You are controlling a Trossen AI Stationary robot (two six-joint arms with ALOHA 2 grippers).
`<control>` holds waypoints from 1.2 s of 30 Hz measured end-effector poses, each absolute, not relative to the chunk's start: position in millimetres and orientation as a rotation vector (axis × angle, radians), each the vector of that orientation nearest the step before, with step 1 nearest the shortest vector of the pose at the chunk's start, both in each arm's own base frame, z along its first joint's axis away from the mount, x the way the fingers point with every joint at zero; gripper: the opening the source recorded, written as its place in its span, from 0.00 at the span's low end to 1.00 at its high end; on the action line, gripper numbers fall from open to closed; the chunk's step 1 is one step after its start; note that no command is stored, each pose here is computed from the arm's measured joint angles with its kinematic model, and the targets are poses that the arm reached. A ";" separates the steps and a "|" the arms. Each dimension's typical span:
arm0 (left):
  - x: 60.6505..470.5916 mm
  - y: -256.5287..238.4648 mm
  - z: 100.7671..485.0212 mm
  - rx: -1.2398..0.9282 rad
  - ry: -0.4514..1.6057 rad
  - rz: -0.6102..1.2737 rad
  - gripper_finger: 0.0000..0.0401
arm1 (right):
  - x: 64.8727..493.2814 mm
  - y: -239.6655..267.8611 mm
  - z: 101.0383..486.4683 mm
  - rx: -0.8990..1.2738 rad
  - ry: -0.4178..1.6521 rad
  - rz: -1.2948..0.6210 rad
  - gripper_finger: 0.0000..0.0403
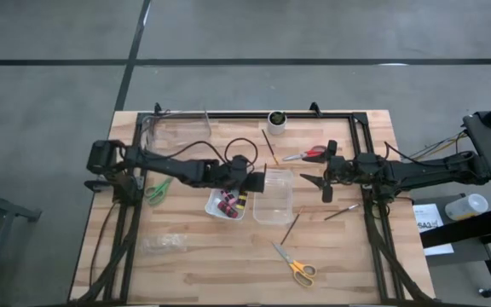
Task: Pick & Place Paint Supplies
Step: Put the silver paint brush into the bottom transparent bin
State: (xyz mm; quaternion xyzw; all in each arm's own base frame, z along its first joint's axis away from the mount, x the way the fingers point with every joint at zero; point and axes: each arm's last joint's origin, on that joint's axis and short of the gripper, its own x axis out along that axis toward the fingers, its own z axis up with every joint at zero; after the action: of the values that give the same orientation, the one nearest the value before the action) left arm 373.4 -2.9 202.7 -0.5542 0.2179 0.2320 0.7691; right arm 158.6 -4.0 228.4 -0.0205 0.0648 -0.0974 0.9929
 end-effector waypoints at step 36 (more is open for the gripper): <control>379.8 -36.9 165.2 -1.384 0.590 0.572 0.09 | 159.1 -4.0 227.6 -0.042 0.136 -0.195 0.61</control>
State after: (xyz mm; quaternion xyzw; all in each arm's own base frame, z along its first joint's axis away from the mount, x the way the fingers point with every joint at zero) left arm 379.8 -36.9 165.2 -0.6198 0.2643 0.2561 0.6931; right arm 159.1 -4.0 227.6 -0.0208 0.0679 -0.0973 0.9927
